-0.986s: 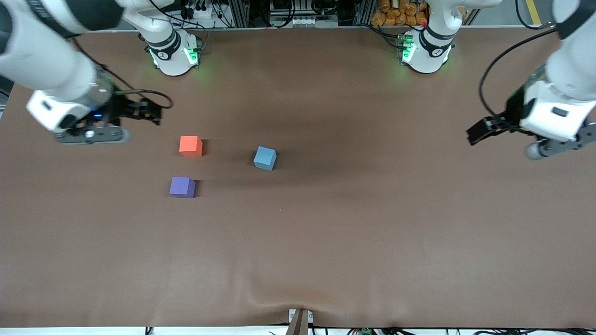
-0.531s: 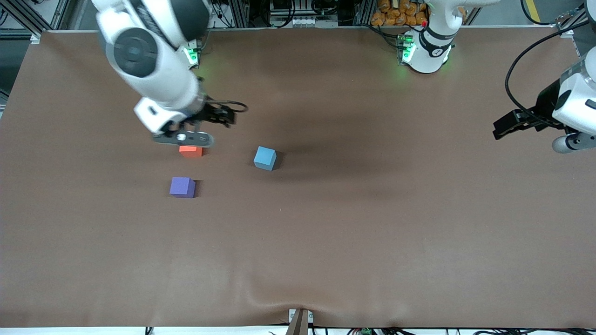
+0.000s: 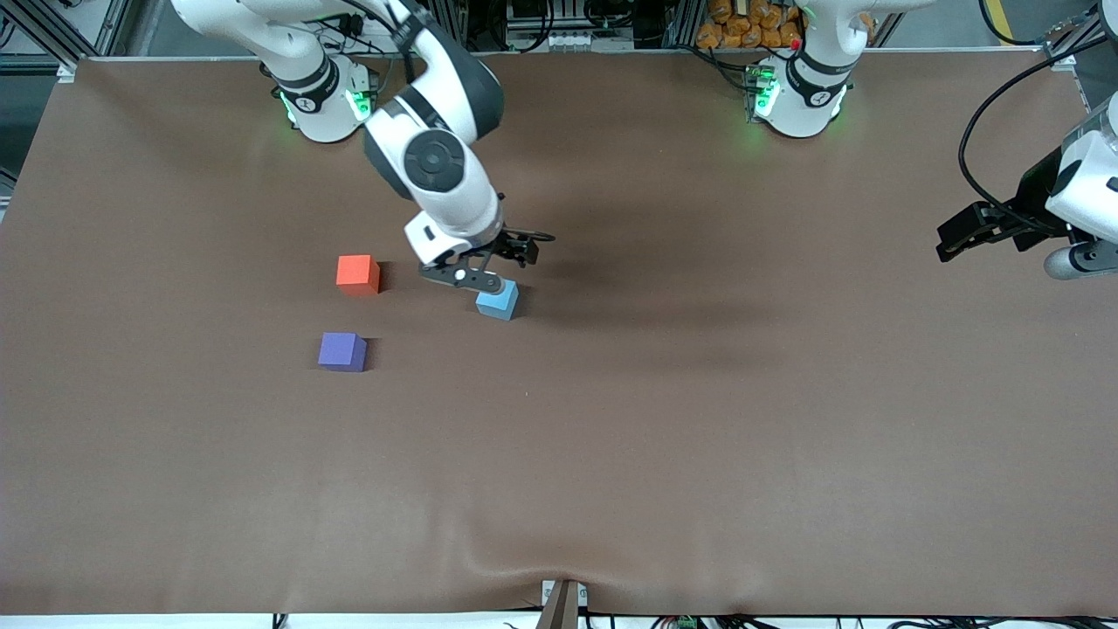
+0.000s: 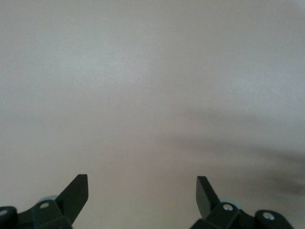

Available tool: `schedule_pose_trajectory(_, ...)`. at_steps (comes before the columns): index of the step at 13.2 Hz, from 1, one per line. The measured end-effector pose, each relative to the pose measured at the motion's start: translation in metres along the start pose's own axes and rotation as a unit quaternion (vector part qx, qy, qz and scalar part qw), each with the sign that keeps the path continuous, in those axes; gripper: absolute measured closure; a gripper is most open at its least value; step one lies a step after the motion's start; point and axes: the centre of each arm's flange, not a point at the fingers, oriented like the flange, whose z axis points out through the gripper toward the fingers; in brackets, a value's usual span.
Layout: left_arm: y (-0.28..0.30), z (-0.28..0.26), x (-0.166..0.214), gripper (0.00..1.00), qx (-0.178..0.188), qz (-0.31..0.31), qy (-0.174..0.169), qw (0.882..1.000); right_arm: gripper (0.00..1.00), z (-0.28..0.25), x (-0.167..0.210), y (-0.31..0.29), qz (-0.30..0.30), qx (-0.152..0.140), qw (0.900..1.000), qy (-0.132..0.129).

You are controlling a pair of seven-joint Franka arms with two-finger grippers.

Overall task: Place blue block between orange and purple blocks
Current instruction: 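Grasp the light-blue block with the right gripper, then carry the blue block with the right gripper between orange and purple blocks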

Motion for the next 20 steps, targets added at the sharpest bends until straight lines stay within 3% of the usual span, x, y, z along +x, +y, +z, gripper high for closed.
schedule_pose_trajectory(5,0.004,-0.002,0.0,0.0,-0.002,0.003,0.005,1.0,0.0,0.032,0.002,0.001,0.005,-0.024,1.0,0.004)
schedule_pose_trajectory(9,0.004,-0.003,-0.001,0.0,-0.002,0.004,0.005,1.0,0.0,0.063,0.01,-0.003,-0.003,-0.018,0.999,0.032)
schedule_pose_trajectory(20,0.012,-0.002,-0.003,0.0,-0.002,0.011,0.005,1.0,0.0,0.105,0.021,0.001,-0.018,-0.022,0.999,0.046)
